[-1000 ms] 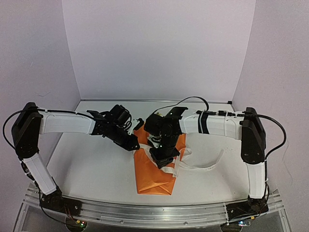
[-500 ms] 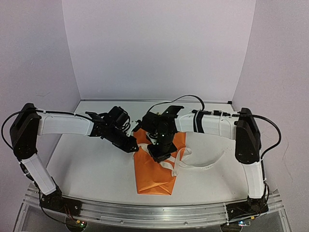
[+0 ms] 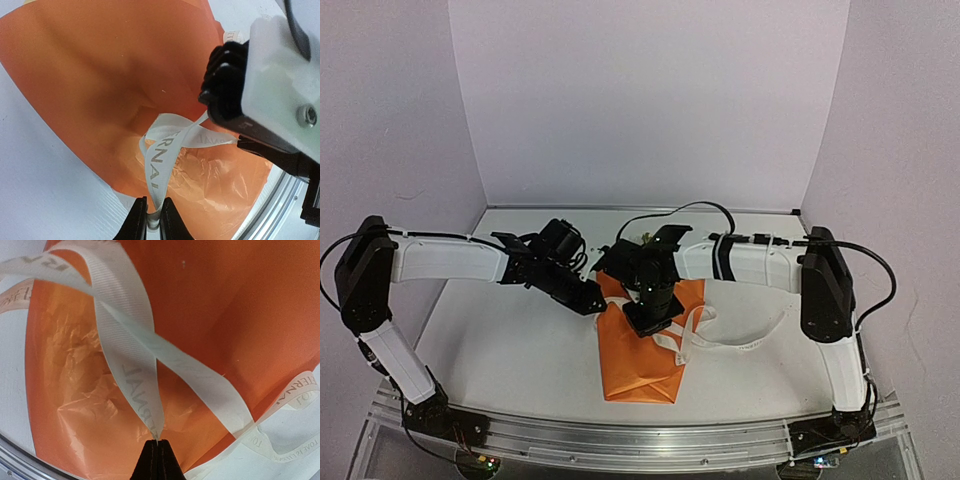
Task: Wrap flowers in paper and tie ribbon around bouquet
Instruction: Cross the ribbon over the folded bouquet.
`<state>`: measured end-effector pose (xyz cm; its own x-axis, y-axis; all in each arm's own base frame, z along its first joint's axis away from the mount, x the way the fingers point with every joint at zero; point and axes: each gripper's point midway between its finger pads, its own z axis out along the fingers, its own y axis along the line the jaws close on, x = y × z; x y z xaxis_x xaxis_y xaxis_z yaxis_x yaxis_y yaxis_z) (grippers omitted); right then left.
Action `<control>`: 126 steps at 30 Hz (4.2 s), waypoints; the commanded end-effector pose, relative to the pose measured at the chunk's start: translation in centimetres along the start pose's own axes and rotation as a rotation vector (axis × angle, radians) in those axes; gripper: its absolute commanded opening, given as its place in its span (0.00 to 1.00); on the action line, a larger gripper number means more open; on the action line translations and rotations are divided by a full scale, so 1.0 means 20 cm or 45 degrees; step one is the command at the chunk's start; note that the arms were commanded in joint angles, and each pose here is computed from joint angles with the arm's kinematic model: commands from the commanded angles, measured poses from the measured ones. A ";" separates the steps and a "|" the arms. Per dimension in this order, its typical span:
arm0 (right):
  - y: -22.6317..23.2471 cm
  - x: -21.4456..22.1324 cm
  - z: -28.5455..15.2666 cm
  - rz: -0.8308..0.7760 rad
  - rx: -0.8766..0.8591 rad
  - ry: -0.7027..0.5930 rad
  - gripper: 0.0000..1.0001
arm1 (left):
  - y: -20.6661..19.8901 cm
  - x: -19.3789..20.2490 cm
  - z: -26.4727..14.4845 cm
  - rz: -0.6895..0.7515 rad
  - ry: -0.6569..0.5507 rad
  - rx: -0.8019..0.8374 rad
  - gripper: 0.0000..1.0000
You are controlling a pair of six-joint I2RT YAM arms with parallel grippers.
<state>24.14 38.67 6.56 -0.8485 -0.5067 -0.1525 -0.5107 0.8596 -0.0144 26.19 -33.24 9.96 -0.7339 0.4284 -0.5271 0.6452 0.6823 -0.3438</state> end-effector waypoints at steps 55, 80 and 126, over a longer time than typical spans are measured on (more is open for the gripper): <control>0.16 -0.35 0.03 -0.036 -0.134 -0.465 0.03 | 0.26 -0.21 -0.27 -0.885 -0.467 0.280 0.58; 0.15 -0.36 0.00 -0.043 -0.133 -0.487 0.05 | 0.32 -0.28 0.05 -1.022 -0.308 0.351 0.28; -1.11 0.66 -0.17 1.133 0.487 -0.409 0.83 | 0.71 -0.21 -0.60 -0.919 -0.612 -0.379 0.00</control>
<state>24.15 15.94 7.56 -0.8731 0.1203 -0.4725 0.1776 0.9810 -0.0784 36.00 -18.88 15.62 -0.7499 -0.4124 -0.5172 -0.0774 0.8312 -0.5506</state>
